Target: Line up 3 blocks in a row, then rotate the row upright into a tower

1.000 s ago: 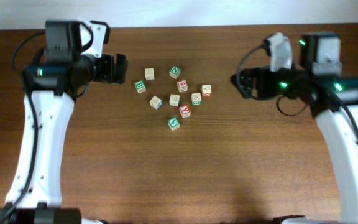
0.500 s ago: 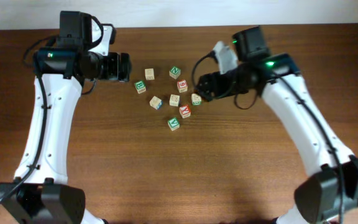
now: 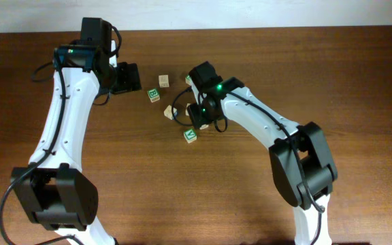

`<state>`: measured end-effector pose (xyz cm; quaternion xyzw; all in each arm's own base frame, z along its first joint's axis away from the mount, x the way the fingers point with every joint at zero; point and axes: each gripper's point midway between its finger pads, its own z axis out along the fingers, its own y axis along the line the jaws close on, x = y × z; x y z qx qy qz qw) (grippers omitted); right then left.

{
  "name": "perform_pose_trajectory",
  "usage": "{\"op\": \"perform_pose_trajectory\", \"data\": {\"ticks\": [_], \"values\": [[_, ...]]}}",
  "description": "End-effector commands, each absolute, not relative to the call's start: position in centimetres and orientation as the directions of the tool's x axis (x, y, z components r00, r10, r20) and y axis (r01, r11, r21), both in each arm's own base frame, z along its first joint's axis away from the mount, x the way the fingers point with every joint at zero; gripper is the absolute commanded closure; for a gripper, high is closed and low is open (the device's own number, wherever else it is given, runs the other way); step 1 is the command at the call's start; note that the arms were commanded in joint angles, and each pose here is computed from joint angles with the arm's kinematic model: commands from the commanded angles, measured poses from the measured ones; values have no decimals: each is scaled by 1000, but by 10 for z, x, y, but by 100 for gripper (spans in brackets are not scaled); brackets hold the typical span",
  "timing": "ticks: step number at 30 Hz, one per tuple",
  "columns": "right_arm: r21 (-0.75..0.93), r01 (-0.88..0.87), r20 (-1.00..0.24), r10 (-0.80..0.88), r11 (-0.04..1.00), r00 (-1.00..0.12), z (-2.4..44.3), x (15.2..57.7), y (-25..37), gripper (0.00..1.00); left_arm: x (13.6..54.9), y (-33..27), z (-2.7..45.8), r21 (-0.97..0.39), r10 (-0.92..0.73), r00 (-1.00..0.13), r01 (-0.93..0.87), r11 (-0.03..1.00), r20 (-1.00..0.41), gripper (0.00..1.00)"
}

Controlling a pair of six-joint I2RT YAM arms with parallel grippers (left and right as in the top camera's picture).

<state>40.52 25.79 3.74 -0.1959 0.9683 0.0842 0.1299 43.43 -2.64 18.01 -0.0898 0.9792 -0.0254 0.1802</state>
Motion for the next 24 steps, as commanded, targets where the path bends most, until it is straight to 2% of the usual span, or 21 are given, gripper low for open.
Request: {"op": "perform_pose_trajectory", "data": {"ticks": [1,4,6,15,24], "values": [[18,-403,-326,-375,915,-868,38,420,253,45,437,-25,181,-77,-198,-915,-182,980,-351,6],[8,-399,-325,-375,917,-868,36,421,251,53,437,-25,181,-78,-198,-915,-182,980,-352,5],[10,-404,-314,-380,915,-870,31,418,253,55,437,-25,181,-78,-198,-915,-182,980,-352,5],[44,-427,-271,-400,903,-875,16,407,262,55,437,-25,182,-78,-198,-914,-182,980,-353,1],[53,-449,-246,-424,892,-872,21,402,262,55,439,-25,182,-80,-198,-912,-182,980,-359,0]]}}
